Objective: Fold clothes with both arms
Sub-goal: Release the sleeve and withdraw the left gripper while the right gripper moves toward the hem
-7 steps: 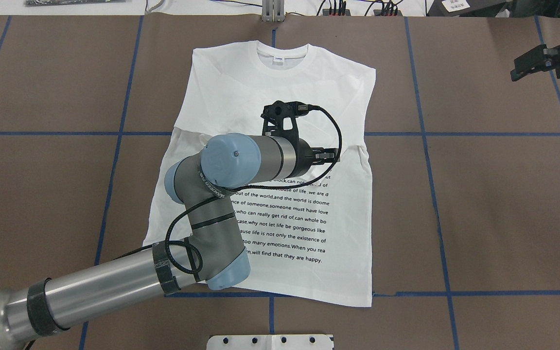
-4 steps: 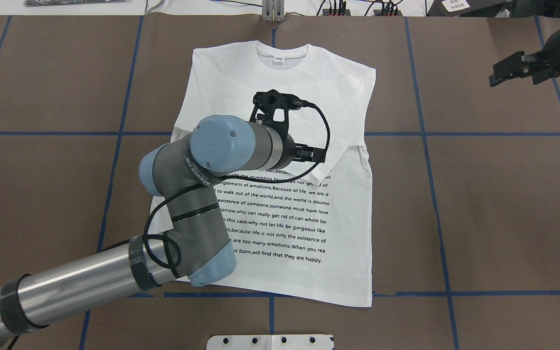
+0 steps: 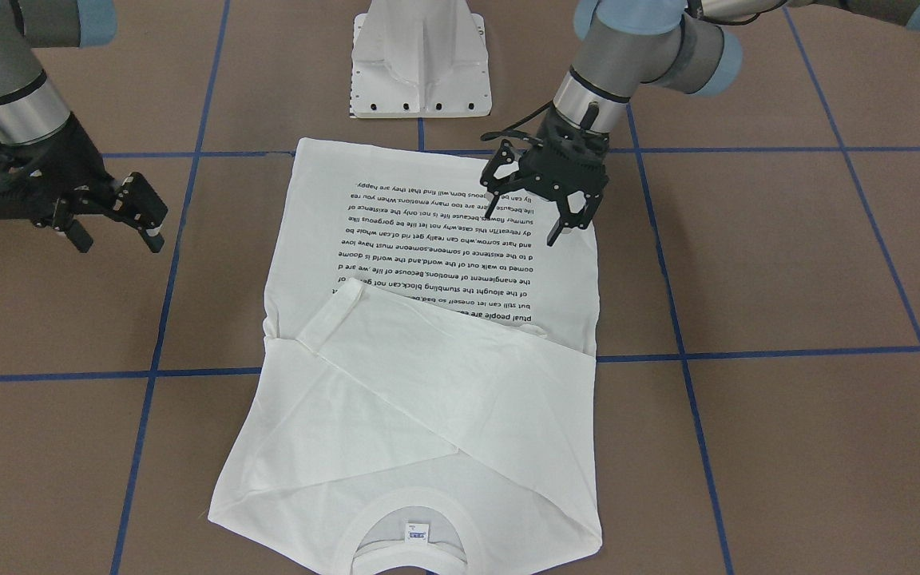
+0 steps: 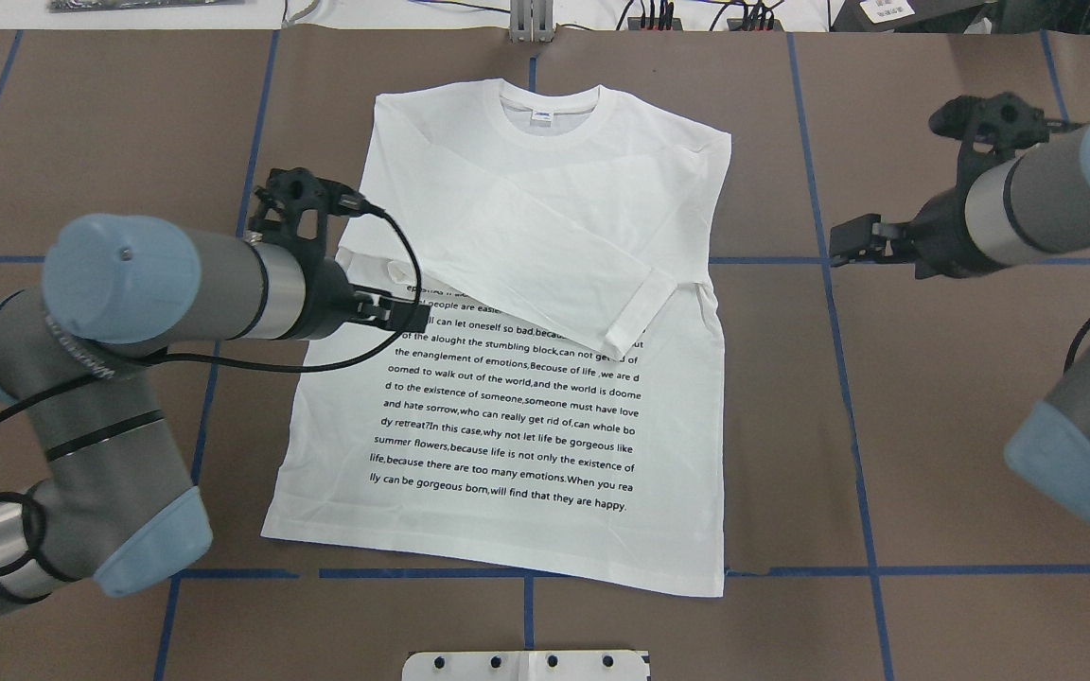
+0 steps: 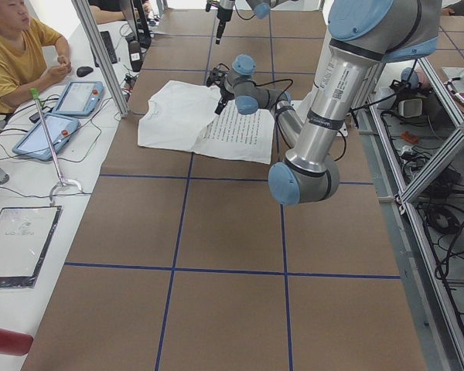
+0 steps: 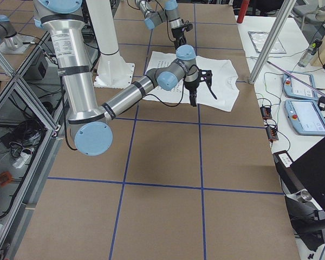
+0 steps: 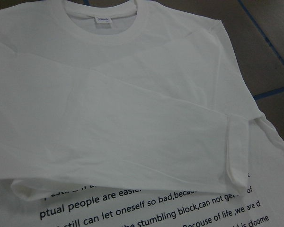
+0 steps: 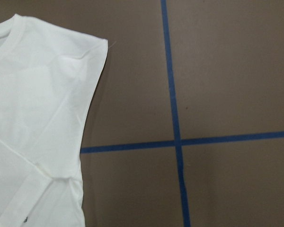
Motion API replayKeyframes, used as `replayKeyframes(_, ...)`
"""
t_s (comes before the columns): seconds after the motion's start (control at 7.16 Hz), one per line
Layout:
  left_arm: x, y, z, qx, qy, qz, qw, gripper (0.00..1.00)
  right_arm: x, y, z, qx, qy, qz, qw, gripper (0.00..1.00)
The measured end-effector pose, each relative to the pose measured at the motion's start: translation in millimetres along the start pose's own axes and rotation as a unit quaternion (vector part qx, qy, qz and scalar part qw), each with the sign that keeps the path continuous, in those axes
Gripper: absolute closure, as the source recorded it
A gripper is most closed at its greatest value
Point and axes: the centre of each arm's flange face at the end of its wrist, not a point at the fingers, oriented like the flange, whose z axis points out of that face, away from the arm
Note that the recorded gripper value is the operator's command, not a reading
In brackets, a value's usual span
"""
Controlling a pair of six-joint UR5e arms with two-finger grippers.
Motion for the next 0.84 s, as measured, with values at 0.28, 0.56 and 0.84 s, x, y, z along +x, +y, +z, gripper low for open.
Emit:
replayKeyframes(0.28, -58.0, 55.2, -26.4, -0.022, -0.033, -0.018, 0.999, 0.0, -13.9, 90.0, -14.5, -0.013, -0.006, 0.018, 0.9997, 0.0)
replayKeyframes(0.56, -84.7, 114.7, -26.1, -0.035, -0.053, -0.05, 0.9967, 0.01, -24.0, 149.9, -22.4, -0.024, -0.008, 0.024, 0.9994, 0.0)
replayKeyframes(0.84, -82.0, 159.8, -12.3, -0.039, -0.065, -0.069, 0.9947, 0.35, -26.8, 175.3, -17.6, -0.02, -0.002, 0.023, 0.9995, 0.0)
